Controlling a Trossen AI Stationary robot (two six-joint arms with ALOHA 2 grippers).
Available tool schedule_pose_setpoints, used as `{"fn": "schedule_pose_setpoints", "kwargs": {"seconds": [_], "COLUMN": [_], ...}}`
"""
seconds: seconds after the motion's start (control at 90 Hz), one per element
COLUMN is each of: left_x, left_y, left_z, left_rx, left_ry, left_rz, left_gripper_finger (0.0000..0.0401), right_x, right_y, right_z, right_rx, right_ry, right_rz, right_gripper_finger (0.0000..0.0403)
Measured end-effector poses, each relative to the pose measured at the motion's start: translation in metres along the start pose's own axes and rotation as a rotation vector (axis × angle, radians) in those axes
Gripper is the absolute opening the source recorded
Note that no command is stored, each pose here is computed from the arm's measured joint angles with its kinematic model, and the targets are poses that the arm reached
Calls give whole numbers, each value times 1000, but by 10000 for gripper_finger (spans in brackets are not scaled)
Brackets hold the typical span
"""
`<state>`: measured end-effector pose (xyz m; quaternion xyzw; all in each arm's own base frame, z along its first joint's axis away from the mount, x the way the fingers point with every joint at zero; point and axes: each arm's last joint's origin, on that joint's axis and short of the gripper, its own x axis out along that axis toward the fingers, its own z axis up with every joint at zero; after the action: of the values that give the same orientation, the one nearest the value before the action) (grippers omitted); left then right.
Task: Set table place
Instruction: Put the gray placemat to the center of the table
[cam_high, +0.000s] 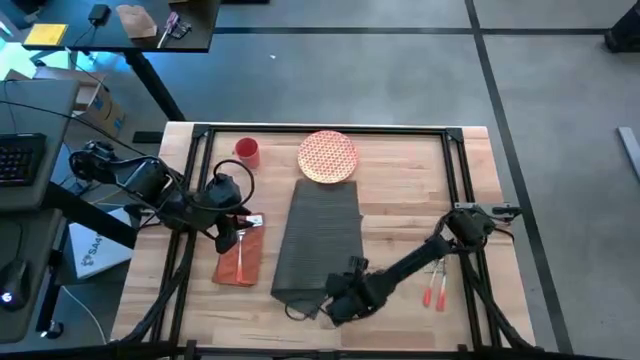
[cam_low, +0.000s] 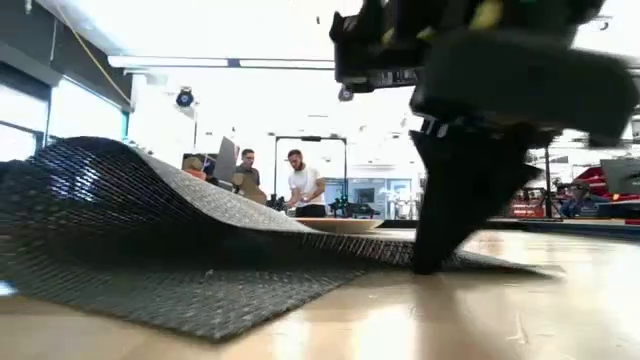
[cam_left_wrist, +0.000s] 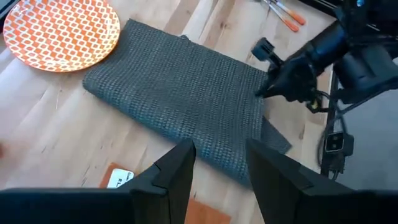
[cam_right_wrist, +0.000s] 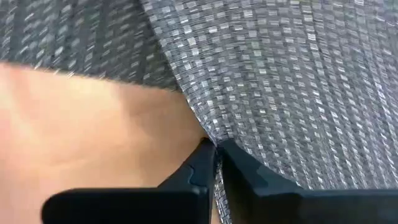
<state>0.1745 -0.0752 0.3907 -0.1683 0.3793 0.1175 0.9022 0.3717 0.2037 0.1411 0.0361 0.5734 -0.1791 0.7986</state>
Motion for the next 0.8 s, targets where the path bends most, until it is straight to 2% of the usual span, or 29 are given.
{"fn": "schedule_pose_setpoints", "kwargs": {"seconds": [0.078,0.233,0.411,0.533,0.689,0.8], "left_x": [0,0,-1,-5,-12,-15], "left_y": [0,-1,-5,-17,-32,-37], "left_z": [0,0,-1,4,11,13], "left_rx": [0,10,42,113,144,148], "left_ry": [0,1,5,-78,-206,-269], "left_rz": [-1,-15,-50,-152,-259,-271], "left_gripper_finger": [131,131,131,131,131,131], "right_x": [-23,-93,-167,-209,-253,-277], "right_y": [-11,-38,-88,-126,-167,-180], "right_z": [11,26,33,32,28,31], "right_rx": [80,274,534,685,881,911], "right_ry": [-47,-187,-358,-483,-580,-617], "right_rz": [39,136,228,274,416,494], "right_gripper_finger": [0,0,0,0,0,0]}}
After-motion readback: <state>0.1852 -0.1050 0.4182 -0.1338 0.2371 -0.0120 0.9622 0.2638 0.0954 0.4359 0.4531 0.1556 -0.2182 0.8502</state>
